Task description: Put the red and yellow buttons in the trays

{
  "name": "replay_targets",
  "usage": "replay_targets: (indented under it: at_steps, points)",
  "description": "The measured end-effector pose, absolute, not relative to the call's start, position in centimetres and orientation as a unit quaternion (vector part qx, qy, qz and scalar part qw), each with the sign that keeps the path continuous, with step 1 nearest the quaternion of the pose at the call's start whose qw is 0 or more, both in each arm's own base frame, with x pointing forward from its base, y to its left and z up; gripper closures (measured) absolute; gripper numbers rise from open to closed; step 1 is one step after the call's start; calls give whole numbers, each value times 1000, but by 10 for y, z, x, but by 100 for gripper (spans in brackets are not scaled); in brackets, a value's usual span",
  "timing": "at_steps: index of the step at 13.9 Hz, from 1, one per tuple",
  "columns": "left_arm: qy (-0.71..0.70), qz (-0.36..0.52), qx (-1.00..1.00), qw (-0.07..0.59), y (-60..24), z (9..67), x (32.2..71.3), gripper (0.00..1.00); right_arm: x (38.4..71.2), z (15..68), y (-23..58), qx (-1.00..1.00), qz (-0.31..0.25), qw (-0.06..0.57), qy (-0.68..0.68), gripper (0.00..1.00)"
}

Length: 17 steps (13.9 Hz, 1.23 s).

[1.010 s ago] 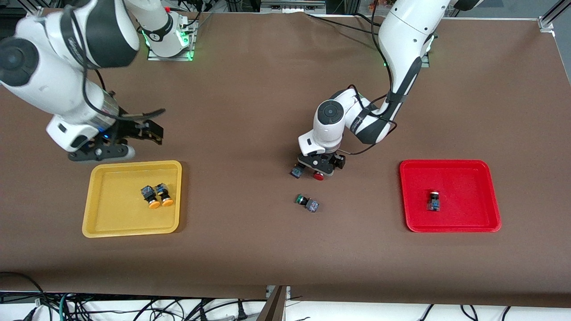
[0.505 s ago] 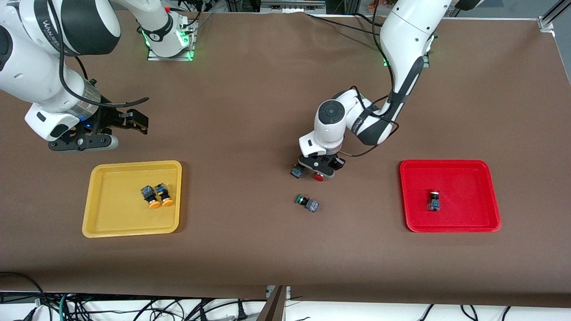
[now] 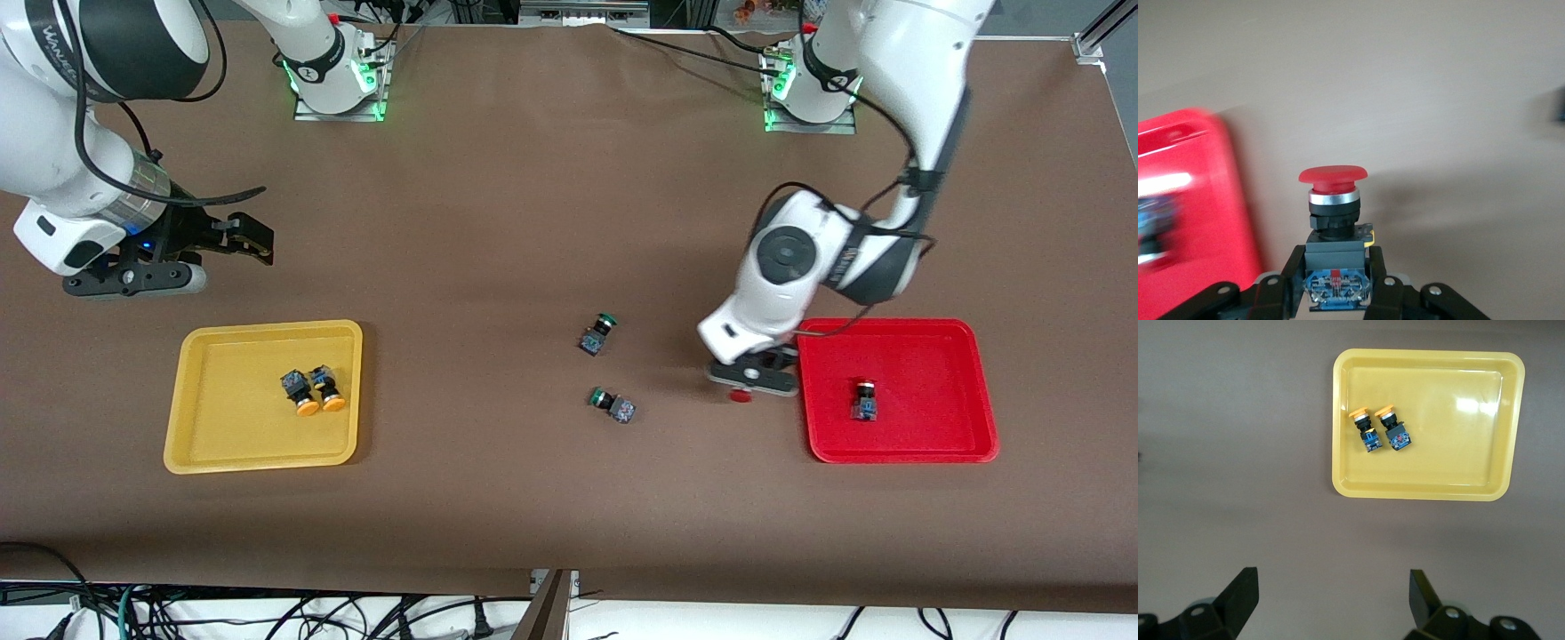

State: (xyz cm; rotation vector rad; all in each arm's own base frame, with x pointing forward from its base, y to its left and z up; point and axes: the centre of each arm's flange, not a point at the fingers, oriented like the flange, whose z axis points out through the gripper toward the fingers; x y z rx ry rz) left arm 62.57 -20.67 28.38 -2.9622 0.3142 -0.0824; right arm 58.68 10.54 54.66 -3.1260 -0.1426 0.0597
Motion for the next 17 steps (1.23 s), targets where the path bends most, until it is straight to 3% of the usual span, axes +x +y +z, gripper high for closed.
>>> replay_targets:
  at_steps: [7, 13, 17]
  points:
    - [132, 32, -986, 100, 36, 309, 654, 59, 593, 578, 90, -999, -15, 9, -32, 0]
    - [110, 37, -991, 71, 97, 208, 653, 59, 598, 578, 83, -999, -18, 8, -26, 0]
    - [116, 24, -991, 70, 87, 218, 661, 25, 598, 581, 83, -999, -21, 8, -26, 0]
